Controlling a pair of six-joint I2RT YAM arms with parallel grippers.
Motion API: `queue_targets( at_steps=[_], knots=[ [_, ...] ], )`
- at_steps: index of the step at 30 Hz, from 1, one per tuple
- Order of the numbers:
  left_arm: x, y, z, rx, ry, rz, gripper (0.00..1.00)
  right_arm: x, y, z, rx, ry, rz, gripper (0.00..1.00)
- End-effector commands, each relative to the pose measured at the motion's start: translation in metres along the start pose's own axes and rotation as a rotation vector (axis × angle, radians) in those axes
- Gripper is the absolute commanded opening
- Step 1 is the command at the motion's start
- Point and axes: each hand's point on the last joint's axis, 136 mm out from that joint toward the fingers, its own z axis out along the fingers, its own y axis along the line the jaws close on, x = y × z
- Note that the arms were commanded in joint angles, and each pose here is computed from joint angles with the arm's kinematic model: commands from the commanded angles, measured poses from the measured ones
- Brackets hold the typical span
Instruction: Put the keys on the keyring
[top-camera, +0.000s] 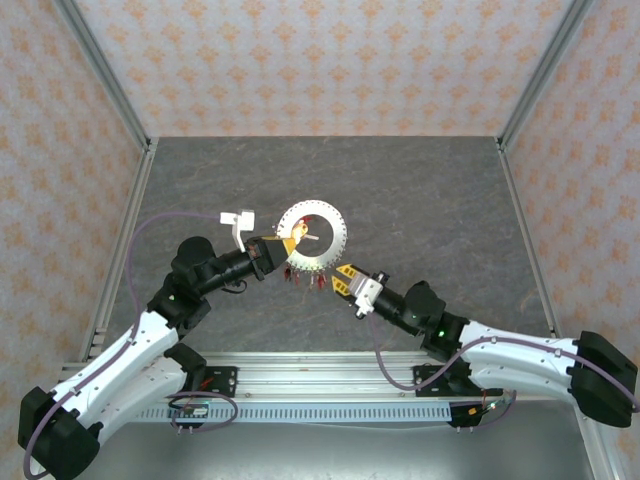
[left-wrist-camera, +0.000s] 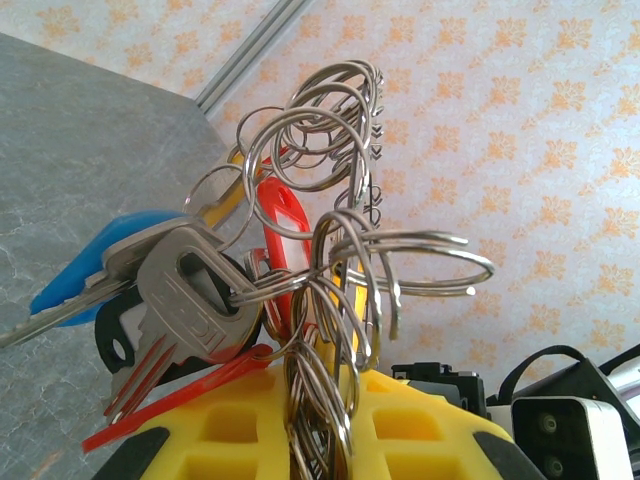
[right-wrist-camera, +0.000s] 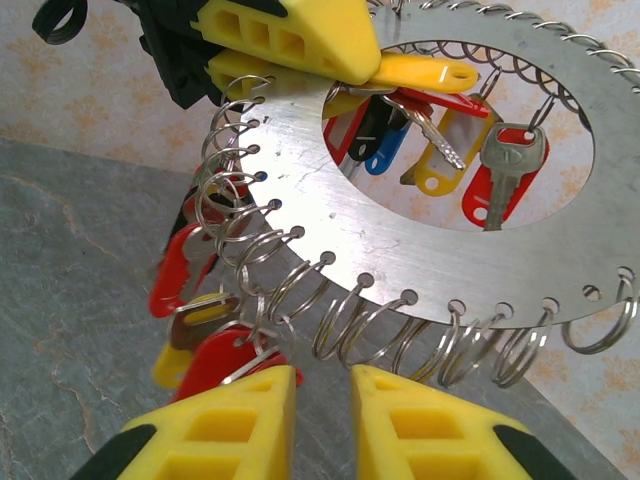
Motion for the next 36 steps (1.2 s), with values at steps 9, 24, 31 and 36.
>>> queue_targets(
  at_steps=[9,24,31,36],
  knots=[
    [-0.024,-0.036,-0.006,0.093,-0.059,0.071,0.00,-0.027,-0.018,0.006,0.073,-0.075,-0.006,0.24],
    [-0.027,-0.031,-0.007,0.067,-0.083,0.063,0.00,-0.017,-0.026,0.005,0.131,-0.044,0.019,0.27],
    [-0.027,-0.032,-0.005,0.070,-0.082,0.056,0.00,-0.016,-0.024,0.006,0.128,-0.046,0.028,0.29],
    [-0.028,-0.032,-0.006,0.069,-0.085,0.055,0.00,-0.014,-0.017,0.010,0.088,-0.037,0.013,0.29]
  ],
)
